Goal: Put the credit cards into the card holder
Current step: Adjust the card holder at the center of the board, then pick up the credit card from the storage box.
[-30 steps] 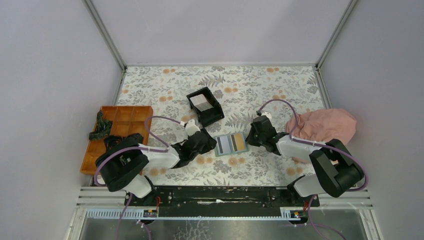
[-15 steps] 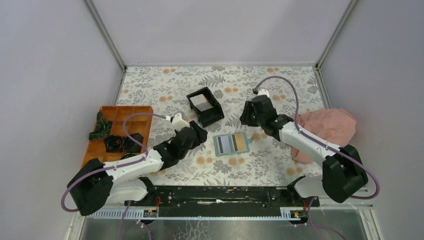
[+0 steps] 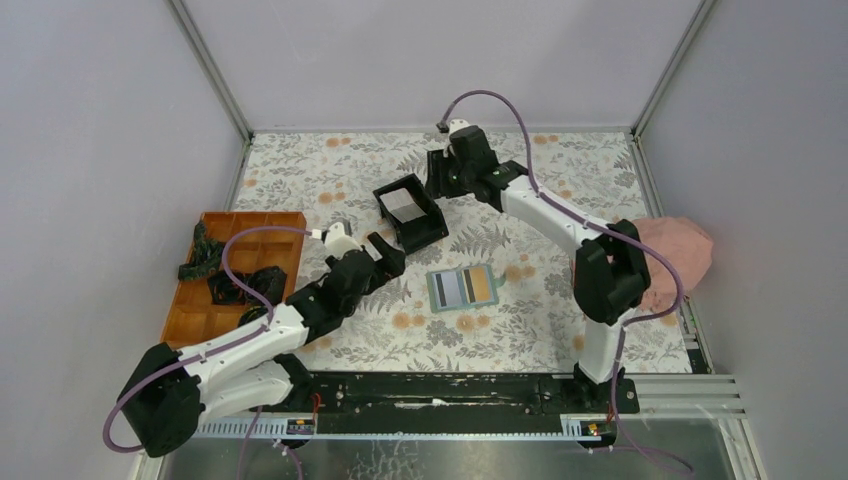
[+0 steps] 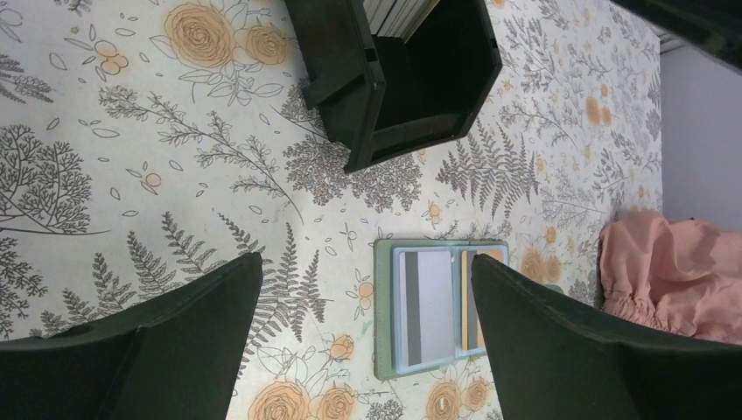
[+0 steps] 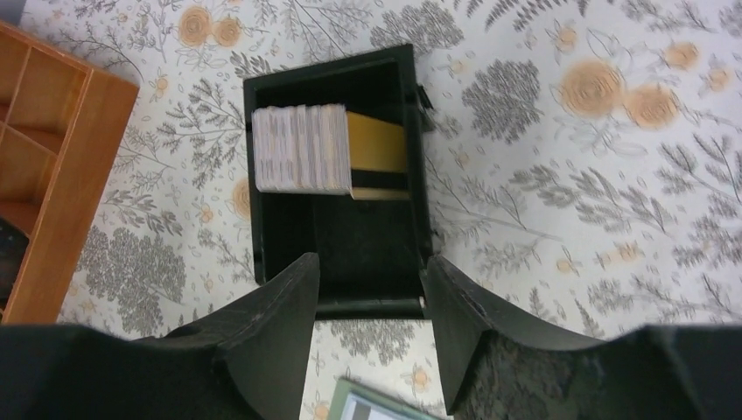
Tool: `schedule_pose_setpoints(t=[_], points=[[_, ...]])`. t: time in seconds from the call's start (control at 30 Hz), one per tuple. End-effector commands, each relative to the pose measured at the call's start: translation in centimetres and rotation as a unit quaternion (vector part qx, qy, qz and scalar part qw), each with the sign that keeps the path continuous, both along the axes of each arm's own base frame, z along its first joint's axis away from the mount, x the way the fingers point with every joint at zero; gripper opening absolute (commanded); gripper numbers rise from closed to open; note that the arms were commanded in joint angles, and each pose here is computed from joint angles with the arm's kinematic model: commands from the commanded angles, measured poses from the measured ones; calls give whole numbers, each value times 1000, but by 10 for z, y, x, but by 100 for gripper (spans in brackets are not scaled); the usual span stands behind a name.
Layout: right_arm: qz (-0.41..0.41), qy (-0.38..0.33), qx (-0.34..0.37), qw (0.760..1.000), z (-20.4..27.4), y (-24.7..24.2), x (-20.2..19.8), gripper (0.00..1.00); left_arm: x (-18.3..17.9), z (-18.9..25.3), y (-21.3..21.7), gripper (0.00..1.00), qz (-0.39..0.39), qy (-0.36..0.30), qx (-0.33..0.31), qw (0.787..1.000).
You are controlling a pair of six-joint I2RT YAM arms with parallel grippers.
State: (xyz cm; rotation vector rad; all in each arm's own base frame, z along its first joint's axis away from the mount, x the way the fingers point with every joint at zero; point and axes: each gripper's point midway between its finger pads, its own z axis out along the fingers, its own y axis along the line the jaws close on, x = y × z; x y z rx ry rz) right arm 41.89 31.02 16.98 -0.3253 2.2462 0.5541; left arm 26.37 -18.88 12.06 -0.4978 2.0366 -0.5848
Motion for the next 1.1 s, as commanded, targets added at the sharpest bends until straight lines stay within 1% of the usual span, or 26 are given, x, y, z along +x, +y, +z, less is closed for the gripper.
schedule_pose_setpoints(t=[0.0, 0.13, 0.37, 0.6, 0.8, 0.93, 1.07], points=[[49, -9, -12, 999, 8, 29, 9, 56, 0, -2, 8, 100, 2, 11, 18, 1000], [64, 1, -9, 998, -3, 45, 18, 55, 2, 1, 5, 100, -11, 6, 6, 1000], [74, 23, -22, 997, -25, 60, 32, 53, 4, -6, 18, 100, 4, 14, 12, 1000], [83, 41, -25, 995, -46, 71, 42, 52, 8, -6, 21, 100, 5, 13, 11, 1000], [83, 53, -5, 995, -49, 75, 48, 51, 10, -9, 21, 100, 3, 16, 12, 1000], [87, 75, 20, 993, -52, 77, 47, 50, 11, -9, 20, 100, 2, 16, 9, 1000], [89, 89, 24, 992, -60, 77, 45, 50, 12, -8, 18, 100, -2, 16, 6, 1000]])
